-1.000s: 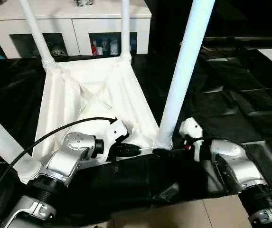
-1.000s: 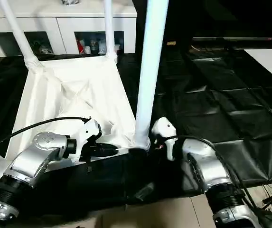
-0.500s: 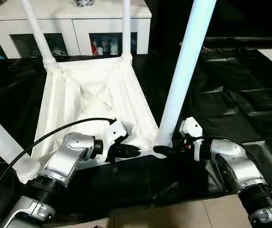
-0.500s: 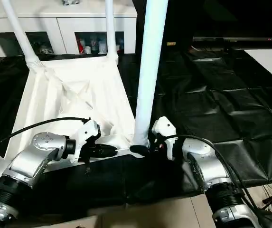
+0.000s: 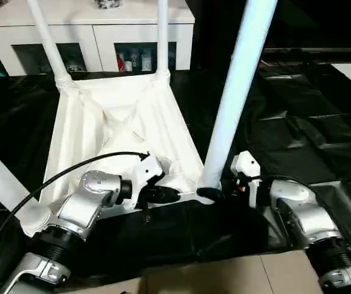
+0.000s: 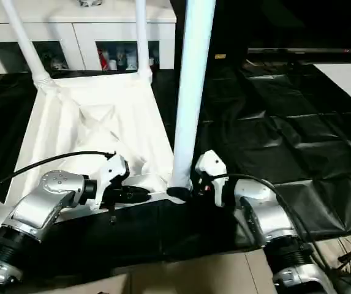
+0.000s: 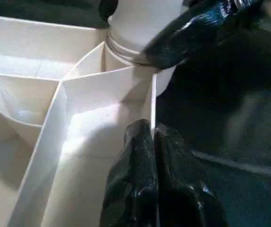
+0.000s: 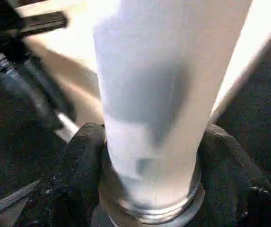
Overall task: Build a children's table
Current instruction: Rotate leg to tighten
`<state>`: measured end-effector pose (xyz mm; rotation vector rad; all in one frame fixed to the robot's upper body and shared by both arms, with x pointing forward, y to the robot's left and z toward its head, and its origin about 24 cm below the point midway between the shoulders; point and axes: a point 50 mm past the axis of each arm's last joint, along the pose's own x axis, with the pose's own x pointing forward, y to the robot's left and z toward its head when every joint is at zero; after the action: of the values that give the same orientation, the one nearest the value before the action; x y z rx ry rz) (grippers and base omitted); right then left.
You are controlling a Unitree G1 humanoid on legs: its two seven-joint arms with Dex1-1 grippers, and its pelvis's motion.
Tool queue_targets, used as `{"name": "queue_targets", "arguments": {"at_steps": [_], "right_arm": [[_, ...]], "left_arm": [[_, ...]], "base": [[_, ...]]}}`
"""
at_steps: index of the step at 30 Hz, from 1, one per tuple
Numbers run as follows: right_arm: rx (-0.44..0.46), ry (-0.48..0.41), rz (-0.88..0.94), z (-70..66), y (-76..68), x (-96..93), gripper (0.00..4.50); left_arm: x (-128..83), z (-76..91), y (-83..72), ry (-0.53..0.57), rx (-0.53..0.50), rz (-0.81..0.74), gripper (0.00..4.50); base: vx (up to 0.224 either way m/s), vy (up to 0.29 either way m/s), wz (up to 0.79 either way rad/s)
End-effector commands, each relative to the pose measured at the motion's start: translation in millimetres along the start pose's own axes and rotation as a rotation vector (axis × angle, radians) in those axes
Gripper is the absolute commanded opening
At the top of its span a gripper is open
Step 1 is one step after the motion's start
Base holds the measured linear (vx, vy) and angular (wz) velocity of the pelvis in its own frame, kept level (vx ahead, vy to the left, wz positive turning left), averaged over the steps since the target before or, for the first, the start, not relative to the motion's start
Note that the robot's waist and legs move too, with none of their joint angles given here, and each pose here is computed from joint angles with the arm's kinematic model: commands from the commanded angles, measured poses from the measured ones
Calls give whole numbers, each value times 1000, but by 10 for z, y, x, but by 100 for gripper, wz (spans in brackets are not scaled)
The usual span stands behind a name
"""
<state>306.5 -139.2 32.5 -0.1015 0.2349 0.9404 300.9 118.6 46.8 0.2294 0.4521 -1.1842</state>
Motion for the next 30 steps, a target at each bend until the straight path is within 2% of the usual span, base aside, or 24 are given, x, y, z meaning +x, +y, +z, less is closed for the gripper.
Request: {"name": "queue_targets", "arguments": {"at_steps": [1, 2, 3, 4, 6, 8, 11, 13, 16, 19, 21, 25, 28, 30], "right_arm": [[45, 22, -157, -1, -72, 127, 256], [61, 25, -189, -8, -75, 161, 256], [119, 40, -307, -35, -71, 288, 256], [119, 40, -307, -35, -71, 288, 256], [172, 47, -432, -38, -68, 403, 256], [187, 50, -461, -41, -72, 421, 256], [290, 92, -686, -69, -50, 585, 256], [299, 99, -729, -54, -16, 647, 256], [255, 65, -714, 34, 68, 773, 256], [277, 8, -656, 73, 90, 773, 256], [299, -22, -636, 93, 91, 769, 310], [282, -49, -661, 122, 52, 750, 345], [210, -71, -667, 168, -39, 670, 371], [112, -74, -640, 204, -88, 601, 390]], "left_arm": [[160, 75, -11, -26, -18, 24, 0], [194, 76, -4, -25, -27, 41, 0], [321, 81, 13, -19, -62, 103, 0], [321, 81, 13, -19, -62, 103, 0], [460, 113, 24, -23, -111, 174, 0], [485, 122, 36, -20, -117, 201, 0], [681, 213, 92, 1, -135, 371, 0], [732, 246, 93, 6, -124, 398, 0], [773, 278, 96, 1, -111, 403, 0], [750, 245, 78, 5, -96, 368, 0], [742, 229, 73, 8, -92, 356, 0], [747, 213, 76, 11, -82, 346, 0], [723, 194, 75, 17, -64, 324, 0], [699, 186, 75, 15, -60, 307, 0]], "base": [[0, 0, 0], [0, 0, 0], [0, 0, 0], [0, 0, 0], [0, 0, 0], [0, 0, 0], [0, 0, 0], [0, 0, 0], [0, 0, 0], [0, 0, 0], [0, 0, 0], [0, 0, 0], [0, 0, 0], [0, 0, 0]]}}
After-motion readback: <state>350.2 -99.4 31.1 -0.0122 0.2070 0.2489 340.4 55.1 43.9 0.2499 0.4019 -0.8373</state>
